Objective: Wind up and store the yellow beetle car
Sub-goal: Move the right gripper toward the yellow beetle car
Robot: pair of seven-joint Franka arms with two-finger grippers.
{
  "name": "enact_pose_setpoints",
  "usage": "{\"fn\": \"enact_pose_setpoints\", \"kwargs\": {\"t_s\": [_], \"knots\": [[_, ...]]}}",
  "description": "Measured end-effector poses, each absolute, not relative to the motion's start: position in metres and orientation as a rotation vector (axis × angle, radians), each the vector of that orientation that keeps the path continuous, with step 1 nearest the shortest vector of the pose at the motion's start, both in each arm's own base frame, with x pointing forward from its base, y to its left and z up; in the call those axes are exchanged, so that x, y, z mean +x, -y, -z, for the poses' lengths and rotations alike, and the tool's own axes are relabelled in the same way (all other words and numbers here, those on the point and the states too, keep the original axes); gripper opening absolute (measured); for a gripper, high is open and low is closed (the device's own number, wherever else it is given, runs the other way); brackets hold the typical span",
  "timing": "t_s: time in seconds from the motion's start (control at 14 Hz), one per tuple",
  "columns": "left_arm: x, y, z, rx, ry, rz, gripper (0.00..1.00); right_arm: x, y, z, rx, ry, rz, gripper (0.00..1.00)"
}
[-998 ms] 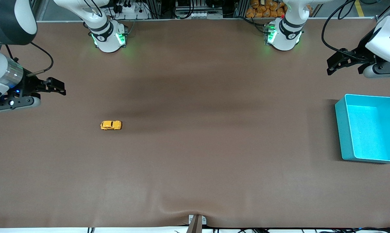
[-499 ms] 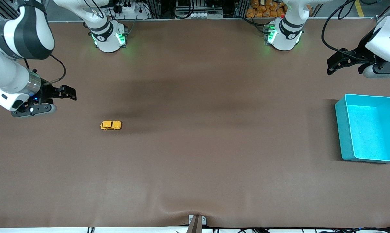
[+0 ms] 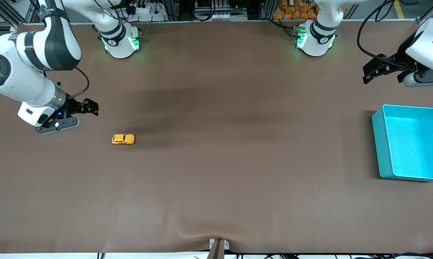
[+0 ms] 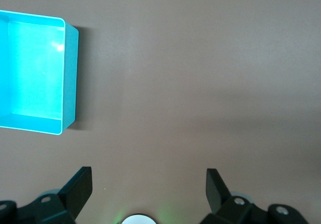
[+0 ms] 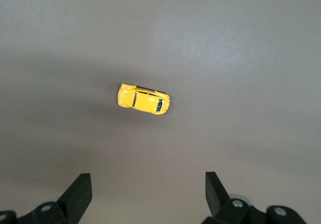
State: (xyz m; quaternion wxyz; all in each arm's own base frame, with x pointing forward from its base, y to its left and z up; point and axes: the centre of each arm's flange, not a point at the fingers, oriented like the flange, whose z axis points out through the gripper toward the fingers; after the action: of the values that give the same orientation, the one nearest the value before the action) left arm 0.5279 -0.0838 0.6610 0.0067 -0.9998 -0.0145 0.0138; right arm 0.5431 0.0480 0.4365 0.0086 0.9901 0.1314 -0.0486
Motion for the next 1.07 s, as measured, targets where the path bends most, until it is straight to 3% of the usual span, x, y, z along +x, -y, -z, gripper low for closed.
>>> {"fn": "enact_pose_setpoints", "kwargs": {"t_s": [0.57, 1.07], "knots": [[0.530, 0.084, -0.660, -3.130, 0.046, -0.031, 1.00, 0.559, -0.071, -0.403, 3.017, -0.560, 0.068, 1.00], [0.530, 0.084, -0.660, -3.132, 0.046, -0.030, 1.00, 0.565, -0.057, -0.361, 2.903, -1.019, 0.068, 1.00]]}}
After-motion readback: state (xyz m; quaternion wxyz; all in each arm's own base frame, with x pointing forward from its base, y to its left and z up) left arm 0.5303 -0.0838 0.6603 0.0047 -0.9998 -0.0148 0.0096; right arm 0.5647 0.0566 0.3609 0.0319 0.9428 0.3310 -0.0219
